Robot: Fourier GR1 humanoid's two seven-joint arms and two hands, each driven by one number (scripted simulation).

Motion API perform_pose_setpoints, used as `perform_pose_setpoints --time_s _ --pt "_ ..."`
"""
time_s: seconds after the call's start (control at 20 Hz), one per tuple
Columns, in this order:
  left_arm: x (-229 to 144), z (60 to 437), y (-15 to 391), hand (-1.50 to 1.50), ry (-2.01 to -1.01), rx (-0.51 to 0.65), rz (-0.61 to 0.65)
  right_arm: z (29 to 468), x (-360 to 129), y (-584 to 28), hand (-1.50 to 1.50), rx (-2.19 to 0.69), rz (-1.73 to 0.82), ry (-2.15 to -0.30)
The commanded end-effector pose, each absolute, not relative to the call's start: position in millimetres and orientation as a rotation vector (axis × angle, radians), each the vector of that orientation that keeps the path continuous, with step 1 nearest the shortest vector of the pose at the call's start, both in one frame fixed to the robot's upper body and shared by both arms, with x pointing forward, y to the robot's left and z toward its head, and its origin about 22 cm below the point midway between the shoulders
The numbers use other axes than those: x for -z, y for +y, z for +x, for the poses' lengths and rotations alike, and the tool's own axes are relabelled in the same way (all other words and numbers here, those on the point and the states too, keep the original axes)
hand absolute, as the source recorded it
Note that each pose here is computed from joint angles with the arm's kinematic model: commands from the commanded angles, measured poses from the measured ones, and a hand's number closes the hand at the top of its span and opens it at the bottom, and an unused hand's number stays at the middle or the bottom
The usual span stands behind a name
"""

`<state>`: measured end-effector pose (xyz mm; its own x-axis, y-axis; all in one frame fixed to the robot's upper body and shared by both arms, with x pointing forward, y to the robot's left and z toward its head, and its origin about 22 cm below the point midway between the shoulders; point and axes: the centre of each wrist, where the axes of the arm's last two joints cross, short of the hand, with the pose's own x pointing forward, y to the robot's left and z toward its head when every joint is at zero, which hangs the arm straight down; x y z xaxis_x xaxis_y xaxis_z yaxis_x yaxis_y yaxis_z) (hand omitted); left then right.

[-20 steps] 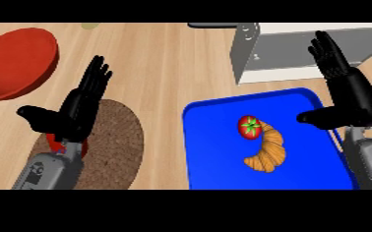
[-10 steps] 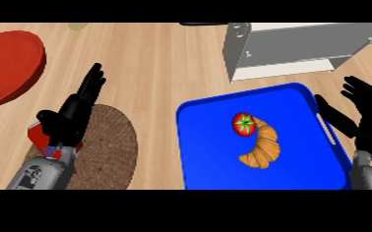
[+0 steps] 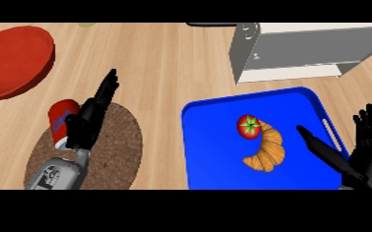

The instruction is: Pick the tomato from the tray and place it in the tiered shelf

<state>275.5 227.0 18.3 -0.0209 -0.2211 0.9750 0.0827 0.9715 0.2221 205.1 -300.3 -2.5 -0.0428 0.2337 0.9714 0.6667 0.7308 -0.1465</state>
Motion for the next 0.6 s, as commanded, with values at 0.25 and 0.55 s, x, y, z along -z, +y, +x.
perform_pose_setpoints --time_s 0.25,0.55 --pt "-16.8 284.2 212.8 0.0 -1.57 0.247 0.117 187.8 -60.6 -290.0 -1.5 0.018 -0.713 -1.462" --pt "-19.7 287.9 210.4 0.0 -1.57 0.261 0.1 201.5 -118.8 -261.5 -1.5 -0.21 -0.728 -1.307"
